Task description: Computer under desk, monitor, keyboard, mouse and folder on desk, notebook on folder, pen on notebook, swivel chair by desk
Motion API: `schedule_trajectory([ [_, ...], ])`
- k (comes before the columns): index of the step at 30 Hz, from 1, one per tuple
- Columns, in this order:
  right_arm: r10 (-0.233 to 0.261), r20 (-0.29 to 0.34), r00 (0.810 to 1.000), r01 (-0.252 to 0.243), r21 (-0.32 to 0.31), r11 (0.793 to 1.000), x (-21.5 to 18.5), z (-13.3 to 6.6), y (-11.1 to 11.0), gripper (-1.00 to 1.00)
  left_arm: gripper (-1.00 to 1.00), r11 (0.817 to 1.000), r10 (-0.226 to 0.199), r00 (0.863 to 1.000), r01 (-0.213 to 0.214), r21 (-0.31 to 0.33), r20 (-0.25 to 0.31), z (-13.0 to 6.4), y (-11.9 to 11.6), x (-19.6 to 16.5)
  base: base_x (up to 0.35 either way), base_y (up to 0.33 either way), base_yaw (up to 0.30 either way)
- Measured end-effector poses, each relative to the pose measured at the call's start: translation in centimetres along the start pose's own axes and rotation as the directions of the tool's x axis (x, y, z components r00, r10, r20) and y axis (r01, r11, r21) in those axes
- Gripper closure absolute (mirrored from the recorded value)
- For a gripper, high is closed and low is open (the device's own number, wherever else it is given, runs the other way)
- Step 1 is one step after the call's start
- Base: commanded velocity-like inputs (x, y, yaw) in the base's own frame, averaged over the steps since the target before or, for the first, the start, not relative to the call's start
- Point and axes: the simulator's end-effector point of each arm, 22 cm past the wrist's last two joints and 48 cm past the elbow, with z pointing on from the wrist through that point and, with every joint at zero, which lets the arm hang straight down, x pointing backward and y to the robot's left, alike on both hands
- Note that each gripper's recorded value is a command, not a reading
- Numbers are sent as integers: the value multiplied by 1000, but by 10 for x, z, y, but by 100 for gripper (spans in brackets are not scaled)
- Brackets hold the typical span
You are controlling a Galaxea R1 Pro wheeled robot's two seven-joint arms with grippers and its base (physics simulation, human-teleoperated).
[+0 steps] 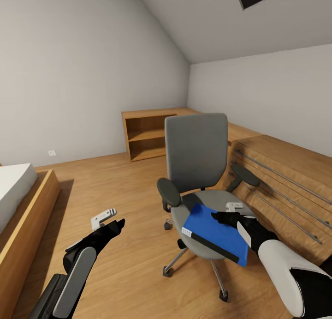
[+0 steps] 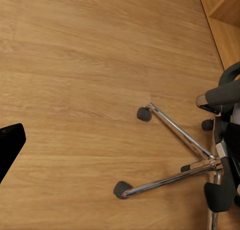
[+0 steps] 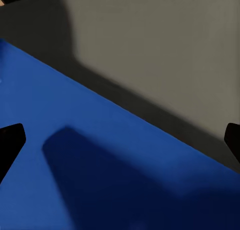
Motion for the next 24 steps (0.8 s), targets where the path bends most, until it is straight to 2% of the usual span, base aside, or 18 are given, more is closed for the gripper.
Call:
schedule_trajectory([
  [24, 3, 1, 1000, -3, -2, 1000, -46, -23, 6, -100, -100, 1000, 4, 1000, -4, 0, -2, -22, -22, -40, 0, 0, 5],
])
